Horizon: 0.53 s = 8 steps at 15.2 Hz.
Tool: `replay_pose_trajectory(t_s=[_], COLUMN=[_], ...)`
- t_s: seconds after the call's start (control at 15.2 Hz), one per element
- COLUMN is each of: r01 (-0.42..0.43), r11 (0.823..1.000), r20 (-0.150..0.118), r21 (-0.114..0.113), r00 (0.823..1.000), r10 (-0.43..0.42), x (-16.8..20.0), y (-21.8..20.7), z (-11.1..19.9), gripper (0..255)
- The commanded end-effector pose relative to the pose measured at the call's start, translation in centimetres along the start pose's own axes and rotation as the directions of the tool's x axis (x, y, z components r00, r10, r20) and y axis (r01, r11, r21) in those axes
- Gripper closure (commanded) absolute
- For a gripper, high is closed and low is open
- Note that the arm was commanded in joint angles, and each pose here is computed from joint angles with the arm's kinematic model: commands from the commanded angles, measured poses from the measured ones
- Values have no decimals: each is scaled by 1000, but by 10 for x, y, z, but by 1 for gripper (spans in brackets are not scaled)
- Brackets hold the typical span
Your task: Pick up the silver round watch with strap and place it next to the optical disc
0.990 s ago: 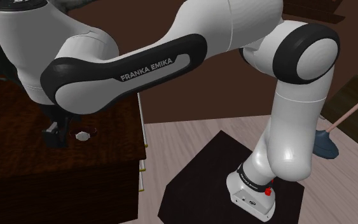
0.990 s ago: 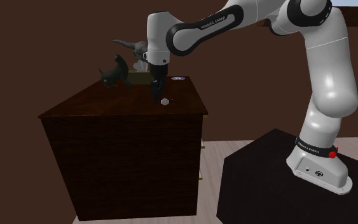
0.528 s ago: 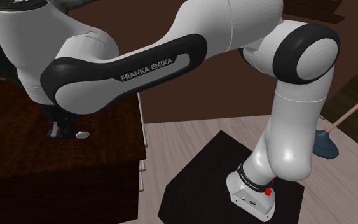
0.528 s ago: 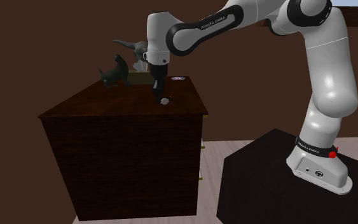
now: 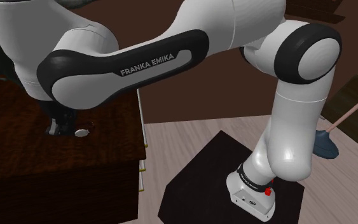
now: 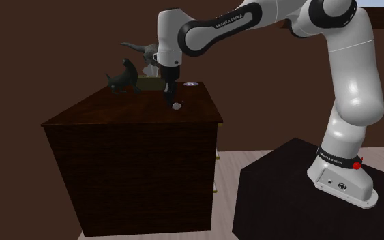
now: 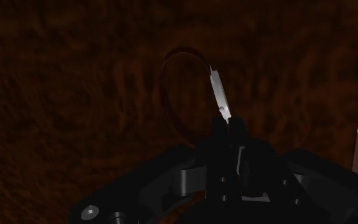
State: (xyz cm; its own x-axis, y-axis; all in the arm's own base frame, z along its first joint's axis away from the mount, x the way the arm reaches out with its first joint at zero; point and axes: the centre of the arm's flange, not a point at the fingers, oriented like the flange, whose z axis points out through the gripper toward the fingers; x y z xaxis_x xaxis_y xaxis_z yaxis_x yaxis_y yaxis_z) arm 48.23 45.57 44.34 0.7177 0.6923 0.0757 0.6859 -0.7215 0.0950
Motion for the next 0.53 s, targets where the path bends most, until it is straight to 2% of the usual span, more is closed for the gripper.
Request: replay_pose_trajectory(t_s=[0.0,0.46], r01=[0,0], r11=[1000,1000], r20=[0,0], r21=[0,0], r00=[1000,1000], r10=[0,0], x=[1,4], y=[1,4], z=[-10,-47], gripper=[255,255])
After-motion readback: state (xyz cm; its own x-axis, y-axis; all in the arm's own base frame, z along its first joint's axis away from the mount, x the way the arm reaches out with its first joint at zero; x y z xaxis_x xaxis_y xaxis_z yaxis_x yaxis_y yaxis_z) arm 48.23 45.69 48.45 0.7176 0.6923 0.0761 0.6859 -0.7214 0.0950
